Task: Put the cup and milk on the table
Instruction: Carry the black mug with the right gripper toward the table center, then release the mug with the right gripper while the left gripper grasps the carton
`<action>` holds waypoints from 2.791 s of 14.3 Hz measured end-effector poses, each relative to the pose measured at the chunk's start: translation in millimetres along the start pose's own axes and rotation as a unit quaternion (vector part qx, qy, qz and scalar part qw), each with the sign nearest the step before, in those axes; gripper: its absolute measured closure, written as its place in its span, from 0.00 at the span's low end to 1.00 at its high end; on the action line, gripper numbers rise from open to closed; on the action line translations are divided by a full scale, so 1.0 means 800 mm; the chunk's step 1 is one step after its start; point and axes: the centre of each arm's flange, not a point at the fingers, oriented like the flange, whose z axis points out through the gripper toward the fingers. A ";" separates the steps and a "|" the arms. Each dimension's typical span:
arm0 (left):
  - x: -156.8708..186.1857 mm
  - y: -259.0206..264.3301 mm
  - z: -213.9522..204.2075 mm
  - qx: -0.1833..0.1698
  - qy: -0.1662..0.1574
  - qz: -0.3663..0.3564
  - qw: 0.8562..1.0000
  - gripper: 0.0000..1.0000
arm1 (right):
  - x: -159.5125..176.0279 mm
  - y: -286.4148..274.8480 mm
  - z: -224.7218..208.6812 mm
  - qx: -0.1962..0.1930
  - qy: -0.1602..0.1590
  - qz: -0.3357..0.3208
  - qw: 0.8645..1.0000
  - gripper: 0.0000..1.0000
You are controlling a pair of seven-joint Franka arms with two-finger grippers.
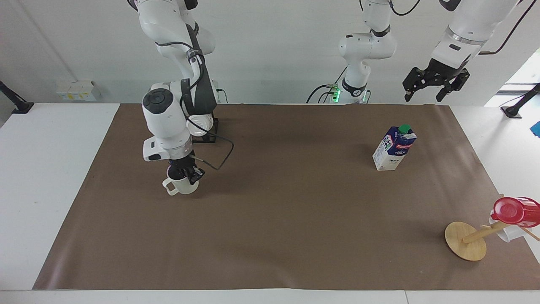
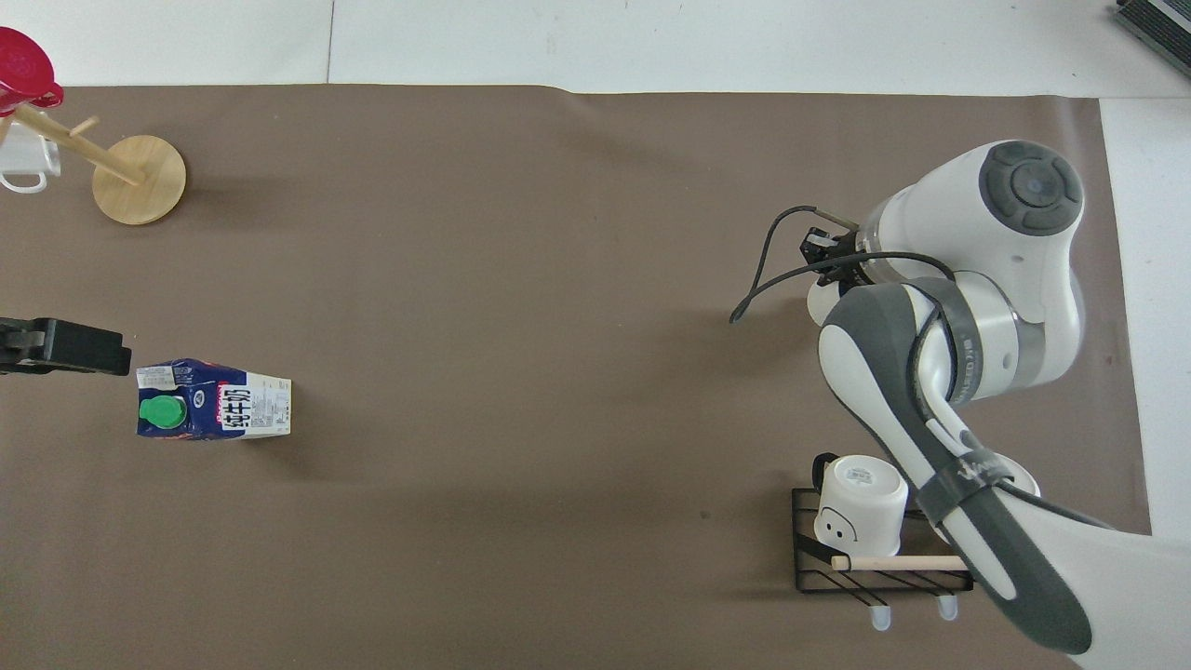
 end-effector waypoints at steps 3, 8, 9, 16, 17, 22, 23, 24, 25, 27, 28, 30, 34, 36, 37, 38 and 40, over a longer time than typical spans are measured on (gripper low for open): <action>0.000 0.000 0.000 0.000 0.000 0.000 1.000 0.00 | -0.068 -0.063 -0.008 0.007 -0.002 0.010 1.000 0.96; 0.000 0.000 0.000 0.000 0.000 0.000 1.000 0.00 | -0.169 -0.142 -0.006 0.027 0.001 0.041 0.999 0.96; 0.000 0.000 0.000 0.000 0.000 0.000 1.000 0.00 | -0.186 -0.155 0.001 0.032 0.002 0.043 0.999 0.96; 0.000 0.000 0.000 0.000 0.000 0.000 1.000 0.00 | -0.255 -0.203 0.055 0.033 0.018 0.024 0.999 0.96; 0.000 0.000 0.000 0.000 0.000 0.000 1.000 0.00 | -0.260 -0.205 0.061 0.029 0.021 0.017 0.999 0.96; 0.000 -0.003 -0.001 0.000 0.001 -0.003 1.000 0.00 | -0.266 -0.197 0.082 0.011 0.026 0.003 1.000 0.96; 0.000 -0.005 -0.001 0.000 0.001 -0.004 1.000 0.00 | -0.267 -0.196 0.084 0.009 0.025 -0.003 1.000 0.96; 0.000 -0.007 -0.001 -0.001 0.001 -0.005 1.000 0.00 | -0.268 -0.197 0.084 0.008 0.025 -0.010 1.000 0.96; 0.000 -0.007 -0.001 -0.001 0.001 -0.005 1.000 0.00 | -0.268 -0.197 0.084 0.008 0.025 -0.014 1.000 0.96; 0.000 -0.005 0.000 0.000 0.000 -0.004 1.000 0.00 | -0.269 -0.197 0.084 0.008 0.025 -0.018 0.999 0.94; 0.000 -0.003 0.000 0.000 0.000 -0.002 1.000 0.00 | -0.269 -0.197 0.084 0.008 0.025 -0.018 0.999 0.93; -0.001 0.001 0.008 0.000 -0.004 0.002 1.000 0.00 | -0.269 -0.196 0.084 0.003 0.026 -0.020 0.999 0.74; -0.002 0.002 0.074 0.001 0.004 0.002 1.000 0.00 | -0.257 -0.198 0.042 0.006 0.037 -0.044 0.998 0.32; -0.004 0.000 0.120 0.000 0.006 0.003 1.000 0.00 | -0.245 -0.186 -0.004 0.006 0.042 -0.058 0.997 0.10; -0.006 -0.002 0.139 0.000 0.006 0.005 1.000 0.00 | -0.238 -0.177 -0.026 0.007 0.041 -0.064 0.997 0.00; -0.007 -0.003 0.153 0.000 0.006 0.008 1.000 0.00 | -0.231 -0.167 -0.046 0.009 0.038 -0.072 0.997 0.00; -0.010 -0.009 0.167 0.000 0.009 0.015 1.000 0.00 | -0.212 -0.143 -0.079 0.005 0.034 -0.087 0.996 0.00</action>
